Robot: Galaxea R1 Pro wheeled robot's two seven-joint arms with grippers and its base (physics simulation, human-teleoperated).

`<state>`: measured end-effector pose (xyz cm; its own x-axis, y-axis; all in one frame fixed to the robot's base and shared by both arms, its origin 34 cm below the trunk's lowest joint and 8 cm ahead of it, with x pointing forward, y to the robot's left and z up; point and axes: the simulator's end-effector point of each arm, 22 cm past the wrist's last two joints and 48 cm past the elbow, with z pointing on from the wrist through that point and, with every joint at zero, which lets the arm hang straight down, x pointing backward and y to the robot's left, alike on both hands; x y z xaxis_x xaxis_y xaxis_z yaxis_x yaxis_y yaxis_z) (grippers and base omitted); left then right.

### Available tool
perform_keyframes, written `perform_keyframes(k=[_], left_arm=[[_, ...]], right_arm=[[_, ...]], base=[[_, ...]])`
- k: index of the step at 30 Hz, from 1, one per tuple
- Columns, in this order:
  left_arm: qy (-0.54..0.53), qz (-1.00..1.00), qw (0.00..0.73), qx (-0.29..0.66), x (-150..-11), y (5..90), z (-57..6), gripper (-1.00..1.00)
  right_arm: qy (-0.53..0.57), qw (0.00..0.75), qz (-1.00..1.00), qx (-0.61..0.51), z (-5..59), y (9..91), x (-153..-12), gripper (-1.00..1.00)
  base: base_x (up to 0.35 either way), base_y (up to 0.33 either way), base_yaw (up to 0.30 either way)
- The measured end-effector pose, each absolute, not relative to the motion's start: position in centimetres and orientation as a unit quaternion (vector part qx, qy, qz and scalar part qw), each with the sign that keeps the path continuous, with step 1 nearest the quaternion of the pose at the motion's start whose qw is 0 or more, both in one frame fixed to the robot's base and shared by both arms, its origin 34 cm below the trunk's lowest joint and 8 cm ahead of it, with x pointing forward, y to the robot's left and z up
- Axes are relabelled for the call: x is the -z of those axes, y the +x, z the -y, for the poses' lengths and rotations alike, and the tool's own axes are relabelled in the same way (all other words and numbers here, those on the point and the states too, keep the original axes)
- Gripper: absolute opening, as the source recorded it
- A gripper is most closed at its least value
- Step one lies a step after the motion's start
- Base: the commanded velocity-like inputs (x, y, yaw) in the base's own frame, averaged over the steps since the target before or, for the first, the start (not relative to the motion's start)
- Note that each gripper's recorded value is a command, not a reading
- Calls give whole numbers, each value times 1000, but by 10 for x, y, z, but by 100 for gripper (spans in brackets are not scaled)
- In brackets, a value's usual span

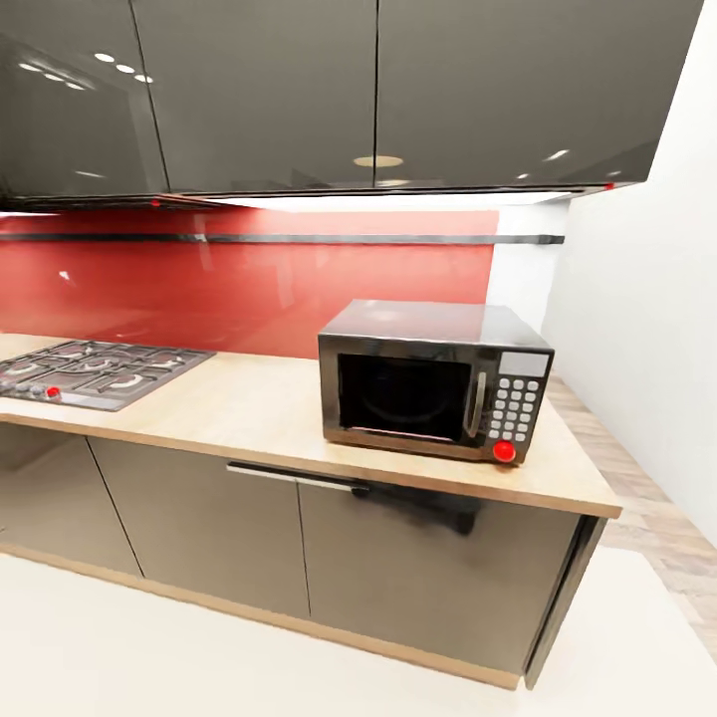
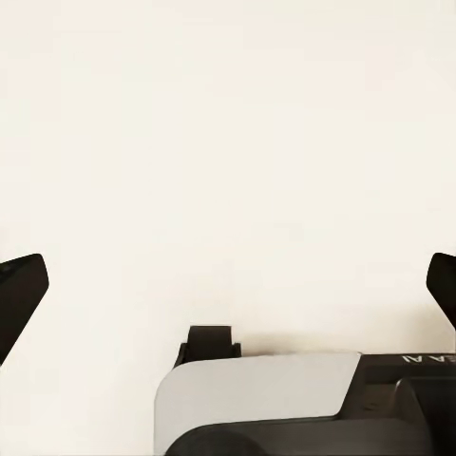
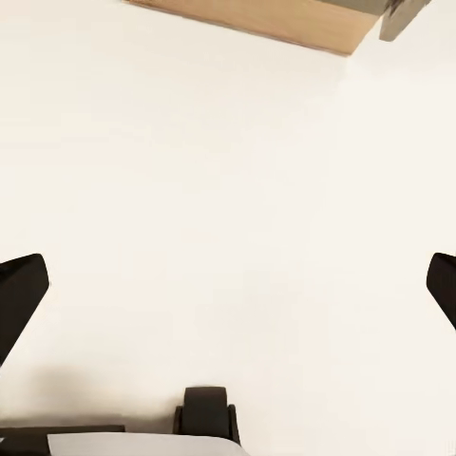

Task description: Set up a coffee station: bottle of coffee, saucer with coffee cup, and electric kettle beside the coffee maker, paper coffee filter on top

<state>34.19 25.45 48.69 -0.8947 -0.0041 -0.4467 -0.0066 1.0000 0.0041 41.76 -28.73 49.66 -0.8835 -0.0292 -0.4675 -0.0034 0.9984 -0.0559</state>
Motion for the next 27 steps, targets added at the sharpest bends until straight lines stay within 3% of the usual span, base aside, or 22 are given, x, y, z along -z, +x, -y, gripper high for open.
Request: perform_keyframes(k=[15, 27], left_arm=[[-3, -973, 229, -3, -487, 341, -254, 100], [-3, -973, 229, -3, -487, 341, -254, 100]], right_arm=[[-9, 241, -970, 27, 287, 417, -497, 100], [-10, 241, -970, 26, 286, 417, -497, 100]], base=[[23, 14, 255], [180, 139, 94]])
